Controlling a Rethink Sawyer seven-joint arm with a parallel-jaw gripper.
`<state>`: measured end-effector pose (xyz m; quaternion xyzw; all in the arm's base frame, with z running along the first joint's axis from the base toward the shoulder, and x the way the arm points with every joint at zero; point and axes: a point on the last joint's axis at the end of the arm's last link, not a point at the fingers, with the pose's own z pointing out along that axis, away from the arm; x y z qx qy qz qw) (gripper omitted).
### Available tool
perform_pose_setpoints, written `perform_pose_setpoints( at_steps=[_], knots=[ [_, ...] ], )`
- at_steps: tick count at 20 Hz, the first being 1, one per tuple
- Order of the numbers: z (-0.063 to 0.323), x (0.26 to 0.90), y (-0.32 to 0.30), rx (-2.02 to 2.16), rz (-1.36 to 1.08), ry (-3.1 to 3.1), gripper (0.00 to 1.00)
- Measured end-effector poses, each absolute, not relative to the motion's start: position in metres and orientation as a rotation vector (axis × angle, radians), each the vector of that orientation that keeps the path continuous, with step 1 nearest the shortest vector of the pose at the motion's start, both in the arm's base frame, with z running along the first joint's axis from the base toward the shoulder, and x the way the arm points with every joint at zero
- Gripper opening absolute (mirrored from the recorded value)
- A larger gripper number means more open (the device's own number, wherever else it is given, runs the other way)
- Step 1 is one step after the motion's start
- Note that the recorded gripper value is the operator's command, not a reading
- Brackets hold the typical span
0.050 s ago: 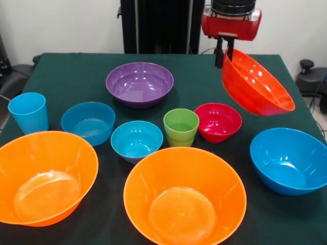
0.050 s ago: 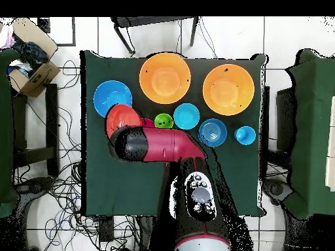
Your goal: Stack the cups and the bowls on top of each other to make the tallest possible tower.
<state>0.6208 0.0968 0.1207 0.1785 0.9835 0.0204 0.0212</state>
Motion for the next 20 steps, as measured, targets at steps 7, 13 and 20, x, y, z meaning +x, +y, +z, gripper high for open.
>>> perform_pose_setpoints(
  at_steps=[7,13,20],
  knots=[
    [0.125,0.677,0.088,0.546,0.062,2.999,0.0],
    [0.125,0.717,0.076,0.533,0.046,2.972,0.0],
    [0.116,0.745,0.046,0.568,0.029,2.945,0.0]
  ],
)
